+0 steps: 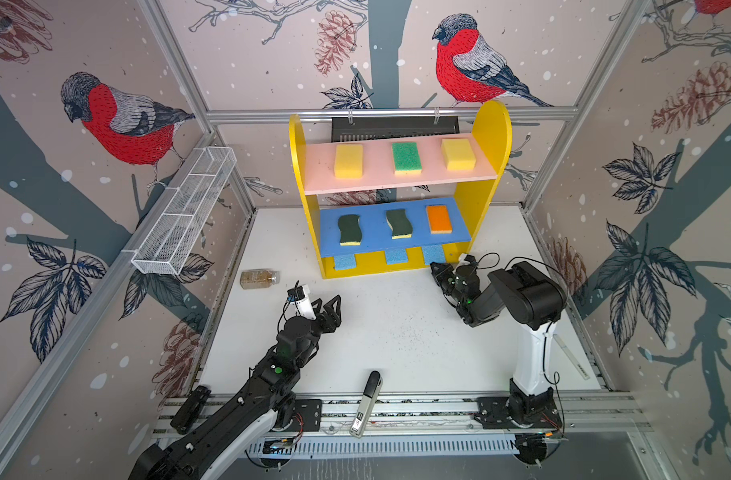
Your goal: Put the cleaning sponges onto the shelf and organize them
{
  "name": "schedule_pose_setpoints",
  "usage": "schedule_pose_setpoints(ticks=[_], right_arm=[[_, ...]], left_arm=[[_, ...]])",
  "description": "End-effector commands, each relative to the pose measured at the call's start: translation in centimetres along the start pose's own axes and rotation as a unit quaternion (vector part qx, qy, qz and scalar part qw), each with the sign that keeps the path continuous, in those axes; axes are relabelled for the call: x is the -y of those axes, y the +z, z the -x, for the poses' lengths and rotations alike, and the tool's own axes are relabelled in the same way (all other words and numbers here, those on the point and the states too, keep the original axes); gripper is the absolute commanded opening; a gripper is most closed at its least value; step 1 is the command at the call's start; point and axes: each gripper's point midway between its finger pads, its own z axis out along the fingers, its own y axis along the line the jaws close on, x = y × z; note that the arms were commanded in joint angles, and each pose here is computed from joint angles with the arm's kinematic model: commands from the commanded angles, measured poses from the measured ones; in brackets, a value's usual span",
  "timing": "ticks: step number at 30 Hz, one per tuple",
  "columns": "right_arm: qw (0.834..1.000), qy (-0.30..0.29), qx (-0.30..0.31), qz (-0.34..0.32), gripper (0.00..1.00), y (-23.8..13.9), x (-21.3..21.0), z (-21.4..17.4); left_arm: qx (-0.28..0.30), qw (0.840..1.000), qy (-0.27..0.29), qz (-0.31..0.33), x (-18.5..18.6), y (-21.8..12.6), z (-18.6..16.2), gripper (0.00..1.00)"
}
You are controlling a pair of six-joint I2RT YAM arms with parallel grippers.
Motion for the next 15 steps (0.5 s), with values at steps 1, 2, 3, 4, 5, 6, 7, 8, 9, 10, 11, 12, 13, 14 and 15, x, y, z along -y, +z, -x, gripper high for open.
schedule_pose_setpoints(ticks=[1,2,3,4,5,6,7,8,9,10,11,12,13,14,15], right_arm=[[0.996,0.007,-0.026,-0.079,0.04,-0.28,4.16,-1.68],[0.997,0.008,-0.027,-0.079,0.04,-0.24,4.14,-1.72],[0.996,0.008,-0.025,-0.08,0.04,-0.24,4.17,-1.68],[0.996,0.008,-0.025,-0.081,0.04,-0.25,4.27,-1.71],[0.996,0.009,-0.026,-0.082,0.04,-0.27,4.37,-1.74],[0.996,0.01,-0.025,-0.082,0.04,-0.28,4.39,-1.74],[0.996,0.011,-0.025,-0.083,0.04,-0.26,4.45,-1.72],[0.996,0.012,-0.025,-0.083,0.04,-0.25,4.48,-1.77],[0.996,0.013,-0.024,-0.083,0.04,-0.22,4.5,-1.75],[0.996,0.014,-0.025,-0.083,0.04,-0.2,4.57,-1.81],[0.996,0.015,-0.025,-0.084,0.04,-0.17,4.64,-1.78],[0.996,0.015,-0.025,-0.082,0.04,-0.1,4.58,-1.81],[0.996,0.016,-0.025,-0.083,0.04,-0.07,4.65,-1.81],[0.996,0.017,-0.025,-0.084,0.04,-0.04,4.72,-1.85],[0.996,0.017,-0.024,-0.083,0.04,0.01,4.69,-1.82]], left_arm=[[0.007,1.0,-0.004,0.004,-0.1,-0.05,0.32,0.71],[0.007,1.0,-0.005,0.005,-0.15,-0.07,0.31,0.7],[0.008,1.0,-0.005,0.006,-0.2,-0.08,0.32,0.71],[0.009,1.0,-0.005,0.006,-0.16,-0.1,0.4,0.71],[0.009,1.0,-0.006,0.006,-0.19,-0.1,0.38,0.71],[0.008,1.0,-0.006,0.006,-0.22,-0.11,0.29,0.71],[0.008,1.0,-0.005,0.007,-0.25,-0.09,0.28,0.71],[0.008,1.0,-0.006,0.007,-0.25,-0.08,0.28,0.71],[0.008,1.0,-0.006,0.008,-0.3,-0.07,0.26,0.71],[0.007,1.0,-0.006,0.007,-0.25,-0.07,0.21,0.71],[0.006,1.0,-0.007,0.007,-0.31,-0.06,0.12,0.71],[0.007,1.0,-0.008,0.007,-0.27,-0.06,0.2,0.71],[0.006,1.0,-0.008,0.007,-0.28,-0.06,0.18,0.71],[0.006,1.0,-0.008,0.007,-0.28,-0.06,0.13,0.71],[0.007,1.0,-0.008,0.006,-0.28,-0.07,0.15,0.71]])
